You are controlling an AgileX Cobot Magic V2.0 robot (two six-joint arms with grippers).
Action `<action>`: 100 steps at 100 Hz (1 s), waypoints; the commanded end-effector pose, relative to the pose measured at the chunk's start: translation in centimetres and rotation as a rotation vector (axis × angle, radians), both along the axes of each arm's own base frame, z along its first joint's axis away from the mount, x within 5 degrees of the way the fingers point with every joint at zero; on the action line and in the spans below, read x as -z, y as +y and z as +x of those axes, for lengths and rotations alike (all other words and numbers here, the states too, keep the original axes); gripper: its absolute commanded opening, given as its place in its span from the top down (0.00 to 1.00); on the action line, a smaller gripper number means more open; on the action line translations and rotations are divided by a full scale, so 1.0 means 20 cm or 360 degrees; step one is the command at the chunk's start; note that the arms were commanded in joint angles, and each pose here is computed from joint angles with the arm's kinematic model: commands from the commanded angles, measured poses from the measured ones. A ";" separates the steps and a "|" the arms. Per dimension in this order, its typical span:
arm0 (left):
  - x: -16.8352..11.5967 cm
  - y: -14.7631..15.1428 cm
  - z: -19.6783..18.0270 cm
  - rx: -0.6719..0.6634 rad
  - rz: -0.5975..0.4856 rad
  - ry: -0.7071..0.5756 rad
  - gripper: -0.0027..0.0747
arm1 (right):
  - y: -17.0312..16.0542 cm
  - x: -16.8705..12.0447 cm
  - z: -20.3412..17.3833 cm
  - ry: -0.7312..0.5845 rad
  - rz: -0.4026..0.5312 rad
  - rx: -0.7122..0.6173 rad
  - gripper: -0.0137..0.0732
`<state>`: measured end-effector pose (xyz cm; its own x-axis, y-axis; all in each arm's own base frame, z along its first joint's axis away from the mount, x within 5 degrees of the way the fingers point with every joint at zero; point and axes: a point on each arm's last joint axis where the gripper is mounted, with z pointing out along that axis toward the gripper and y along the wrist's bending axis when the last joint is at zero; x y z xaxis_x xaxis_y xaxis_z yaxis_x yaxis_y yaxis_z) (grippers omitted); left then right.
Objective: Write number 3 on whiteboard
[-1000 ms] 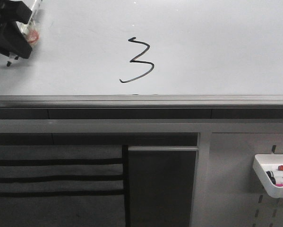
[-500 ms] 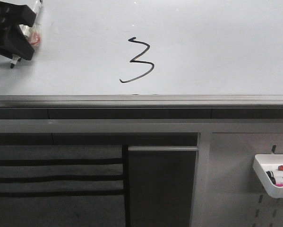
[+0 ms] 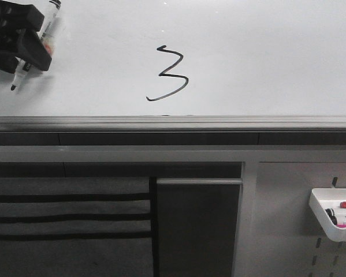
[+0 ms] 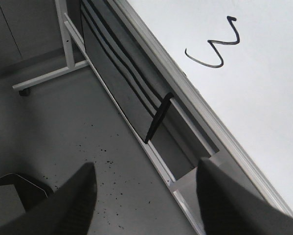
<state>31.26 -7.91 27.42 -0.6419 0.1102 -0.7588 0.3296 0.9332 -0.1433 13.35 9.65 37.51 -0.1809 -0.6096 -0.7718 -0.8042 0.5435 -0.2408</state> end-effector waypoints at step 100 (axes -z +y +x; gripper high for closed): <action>-0.48 0.19 -1.02 0.0208 0.0180 -0.0653 0.73 | -0.37 0.06 -0.36 -0.0094 0.0725 0.0950 0.53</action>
<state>11.14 -4.48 37.50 -0.3557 0.3436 -0.8692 0.5181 0.8465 0.1227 6.14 2.21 35.67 -0.4675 -0.0804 -0.8803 -0.3201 0.9437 0.0838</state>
